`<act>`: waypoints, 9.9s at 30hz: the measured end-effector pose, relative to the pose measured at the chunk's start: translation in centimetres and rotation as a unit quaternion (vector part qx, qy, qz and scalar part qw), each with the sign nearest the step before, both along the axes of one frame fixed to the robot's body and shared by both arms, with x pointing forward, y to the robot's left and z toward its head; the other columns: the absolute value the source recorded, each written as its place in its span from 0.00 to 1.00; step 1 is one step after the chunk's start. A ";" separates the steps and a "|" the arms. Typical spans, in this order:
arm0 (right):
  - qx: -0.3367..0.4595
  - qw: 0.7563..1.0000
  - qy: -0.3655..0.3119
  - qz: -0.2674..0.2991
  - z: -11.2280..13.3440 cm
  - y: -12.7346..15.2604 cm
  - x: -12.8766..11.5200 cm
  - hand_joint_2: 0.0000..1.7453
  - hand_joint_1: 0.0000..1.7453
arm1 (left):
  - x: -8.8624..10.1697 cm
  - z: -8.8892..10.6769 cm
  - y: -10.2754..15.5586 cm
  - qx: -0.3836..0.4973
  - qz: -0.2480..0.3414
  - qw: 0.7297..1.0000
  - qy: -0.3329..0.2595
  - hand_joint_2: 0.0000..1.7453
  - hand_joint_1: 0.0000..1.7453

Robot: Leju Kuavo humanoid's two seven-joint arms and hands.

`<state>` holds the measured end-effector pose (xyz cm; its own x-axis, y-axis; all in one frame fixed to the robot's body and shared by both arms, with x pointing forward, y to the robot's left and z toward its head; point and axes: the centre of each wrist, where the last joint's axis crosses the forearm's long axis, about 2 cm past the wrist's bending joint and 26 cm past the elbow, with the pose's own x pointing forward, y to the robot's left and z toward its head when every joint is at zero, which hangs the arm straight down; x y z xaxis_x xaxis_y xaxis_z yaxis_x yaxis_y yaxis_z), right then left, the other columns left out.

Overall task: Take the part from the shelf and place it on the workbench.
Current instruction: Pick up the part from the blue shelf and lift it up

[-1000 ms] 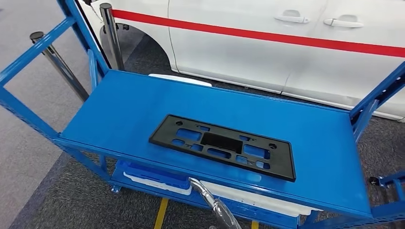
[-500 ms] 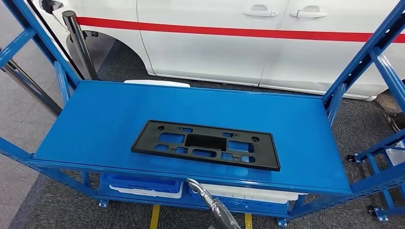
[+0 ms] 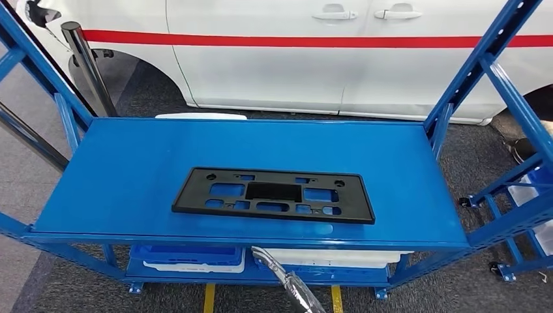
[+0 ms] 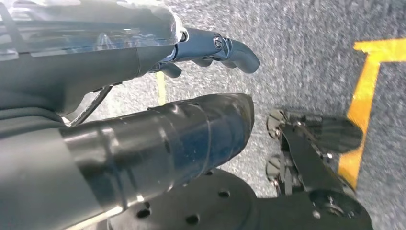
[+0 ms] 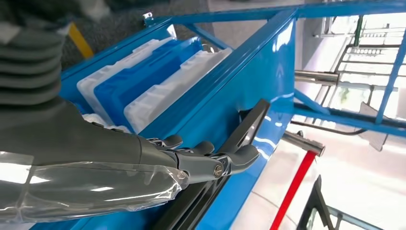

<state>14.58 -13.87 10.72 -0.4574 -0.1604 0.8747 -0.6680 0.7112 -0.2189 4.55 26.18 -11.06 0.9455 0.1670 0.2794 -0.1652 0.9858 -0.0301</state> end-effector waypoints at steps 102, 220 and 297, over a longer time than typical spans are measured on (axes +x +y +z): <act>-0.455 0.720 -0.329 -0.407 2.7 8.1 9.4 1.00 0.00 | 14.4 7.8 -16.6 0.004 -0.248 0.959 -0.134 0.00 0.00; -0.450 0.819 -0.331 -0.131 10.6 16.5 13.6 1.00 0.00 | 11.5 7.1 -16.0 0.124 -0.584 0.670 -0.442 0.00 0.00; -0.601 0.734 -0.237 -0.208 5.1 12.6 19.9 1.00 1.00 | 11.0 6.7 -15.6 0.112 -0.515 0.759 -0.383 0.00 0.00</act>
